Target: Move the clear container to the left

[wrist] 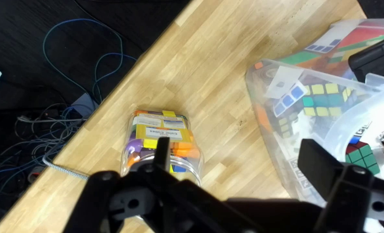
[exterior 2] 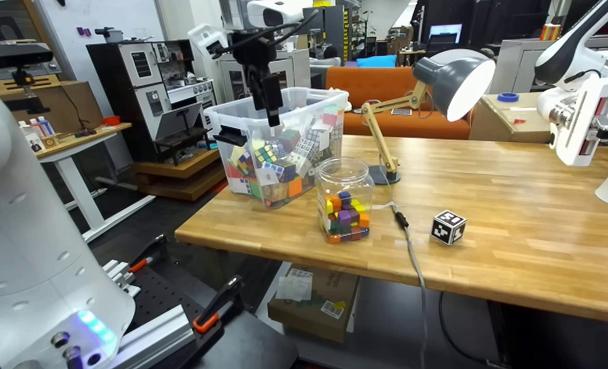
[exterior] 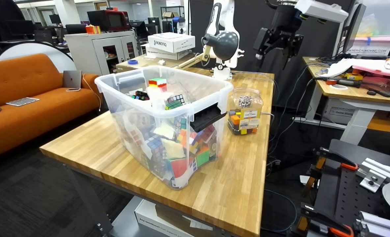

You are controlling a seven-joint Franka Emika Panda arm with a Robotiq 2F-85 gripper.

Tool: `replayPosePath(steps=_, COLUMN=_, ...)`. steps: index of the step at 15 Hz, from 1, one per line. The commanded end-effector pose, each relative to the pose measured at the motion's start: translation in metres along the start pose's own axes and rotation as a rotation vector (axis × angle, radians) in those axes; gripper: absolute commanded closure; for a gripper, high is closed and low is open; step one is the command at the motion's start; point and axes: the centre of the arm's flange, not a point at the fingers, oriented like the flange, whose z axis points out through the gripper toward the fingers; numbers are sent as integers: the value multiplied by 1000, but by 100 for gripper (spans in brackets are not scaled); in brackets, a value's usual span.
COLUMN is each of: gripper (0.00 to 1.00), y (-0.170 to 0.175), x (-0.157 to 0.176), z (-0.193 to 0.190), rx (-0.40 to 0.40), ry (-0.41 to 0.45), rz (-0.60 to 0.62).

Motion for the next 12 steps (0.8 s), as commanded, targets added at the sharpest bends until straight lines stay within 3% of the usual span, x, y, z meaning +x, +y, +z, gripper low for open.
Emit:
replayPosePath(steps=1, gripper=0, y=8, x=42, z=9, rx=41, ry=59, rz=31)
replayPosePath(steps=4, gripper=0, y=29, x=70, z=21, rx=15, ry=99, rz=69)
replayPosePath(steps=5, gripper=0, y=24, x=49, z=12, rx=17, ry=90, rz=63)
replayPosePath(steps=12, gripper=0, y=23, x=50, z=13, rx=15, ry=93, rz=60)
